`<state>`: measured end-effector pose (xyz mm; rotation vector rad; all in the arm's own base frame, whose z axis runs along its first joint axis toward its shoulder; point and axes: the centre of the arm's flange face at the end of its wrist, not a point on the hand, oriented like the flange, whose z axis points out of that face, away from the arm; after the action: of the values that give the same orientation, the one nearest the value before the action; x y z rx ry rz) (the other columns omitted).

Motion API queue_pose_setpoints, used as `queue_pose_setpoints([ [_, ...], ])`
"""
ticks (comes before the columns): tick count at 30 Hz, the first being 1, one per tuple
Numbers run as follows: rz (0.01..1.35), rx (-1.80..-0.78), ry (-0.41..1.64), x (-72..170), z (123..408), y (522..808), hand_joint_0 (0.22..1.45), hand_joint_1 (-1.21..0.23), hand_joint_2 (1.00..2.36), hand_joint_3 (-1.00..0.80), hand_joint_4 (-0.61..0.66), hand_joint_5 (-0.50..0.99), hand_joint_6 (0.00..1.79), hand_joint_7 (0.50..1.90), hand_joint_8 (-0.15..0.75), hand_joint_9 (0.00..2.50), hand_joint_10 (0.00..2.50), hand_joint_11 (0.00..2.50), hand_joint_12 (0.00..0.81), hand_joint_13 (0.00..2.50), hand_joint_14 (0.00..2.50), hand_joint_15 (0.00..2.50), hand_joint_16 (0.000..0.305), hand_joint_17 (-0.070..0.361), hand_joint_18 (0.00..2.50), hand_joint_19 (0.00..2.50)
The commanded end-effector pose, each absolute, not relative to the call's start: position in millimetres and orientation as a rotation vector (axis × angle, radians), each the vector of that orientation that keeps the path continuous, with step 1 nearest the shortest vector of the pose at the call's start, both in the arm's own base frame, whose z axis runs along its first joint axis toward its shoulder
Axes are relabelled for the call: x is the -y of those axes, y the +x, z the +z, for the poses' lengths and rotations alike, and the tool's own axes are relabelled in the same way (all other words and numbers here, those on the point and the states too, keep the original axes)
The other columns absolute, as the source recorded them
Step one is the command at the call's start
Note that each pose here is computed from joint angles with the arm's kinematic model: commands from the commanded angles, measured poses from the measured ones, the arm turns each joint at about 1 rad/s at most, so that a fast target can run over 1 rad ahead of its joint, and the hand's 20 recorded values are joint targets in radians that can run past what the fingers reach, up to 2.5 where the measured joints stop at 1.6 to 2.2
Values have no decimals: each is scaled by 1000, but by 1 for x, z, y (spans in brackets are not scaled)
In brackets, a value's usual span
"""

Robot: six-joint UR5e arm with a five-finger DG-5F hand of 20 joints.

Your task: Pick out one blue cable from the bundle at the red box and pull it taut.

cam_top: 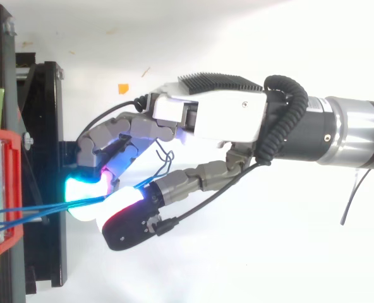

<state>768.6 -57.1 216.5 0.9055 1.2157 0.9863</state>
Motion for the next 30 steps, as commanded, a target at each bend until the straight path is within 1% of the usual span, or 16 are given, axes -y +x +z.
queue_pose_setpoints([
  [1,1015,-1238,978,58,223,769,600,-633,1016,-276,123,-166,826,811,284,878,24,689,333,741,19,509,47,107,601,602],
  [7,1017,-1260,980,57,230,771,598,-679,1017,-265,124,-178,883,746,286,864,23,703,332,736,20,516,48,108,611,601],
  [10,1021,-1265,977,56,229,771,599,-694,1013,-333,141,-175,898,730,287,885,23,702,332,737,21,511,48,107,616,593],
  [11,1021,-1265,977,56,229,771,598,-695,1013,-332,139,-174,900,731,288,890,23,705,331,741,20,515,47,107,616,594],
  [16,1026,-1271,973,55,229,771,588,-656,1006,-450,141,-152,912,753,288,972,25,744,334,756,20,512,47,106,630,588],
  [18,1032,-1273,973,55,229,771,589,-649,1004,-453,138,-146,913,771,294,1001,25,755,336,761,21,516,47,105,645,598],
  [20,1041,-1269,978,56,229,771,590,-639,1005,-438,133,-146,913,782,294,1015,26,764,335,762,20,514,47,105,645,581],
  [21,1050,-1265,983,55,230,771,591,-636,1009,-400,122,-144,919,788,293,1017,26,765,336,765,20,511,47,105,644,591],
  [22,1051,-1264,988,57,229,771,599,-657,1014,-320,100,-136,938,796,297,1036,26,783,337,774,20,523,46,104,647,576],
  [23,1062,-1261,993,56,230,771,596,-660,1016,-291,87,-132,945,796,297,1046,26,790,333,785,20,532,46,104,649,584],
  [25,1076,-1258,1000,56,230,771,597,-710,1020,-196,48,-122,954,834,298,1090,27,816,338,820,22,566,47,105,684,598],
  [26,1088,-1259,1008,56,229,771,599,-720,1020,-184,40,-121,954,848,298,1092,24,807,338,824,24,573,47,105,684,599],
  [27,1092,-1260,1013,56,228,770,607,-747,1021,-153,13,-115,950,896,305,1092,27,811,342,834,23,575,47,106,701,593],
  [30,1119,-1253,1031,57,229,770,618,-768,1020,-153,-5,-117,951,908,303,1088,27,812,344,846,22,576,47,106,730,582],
])
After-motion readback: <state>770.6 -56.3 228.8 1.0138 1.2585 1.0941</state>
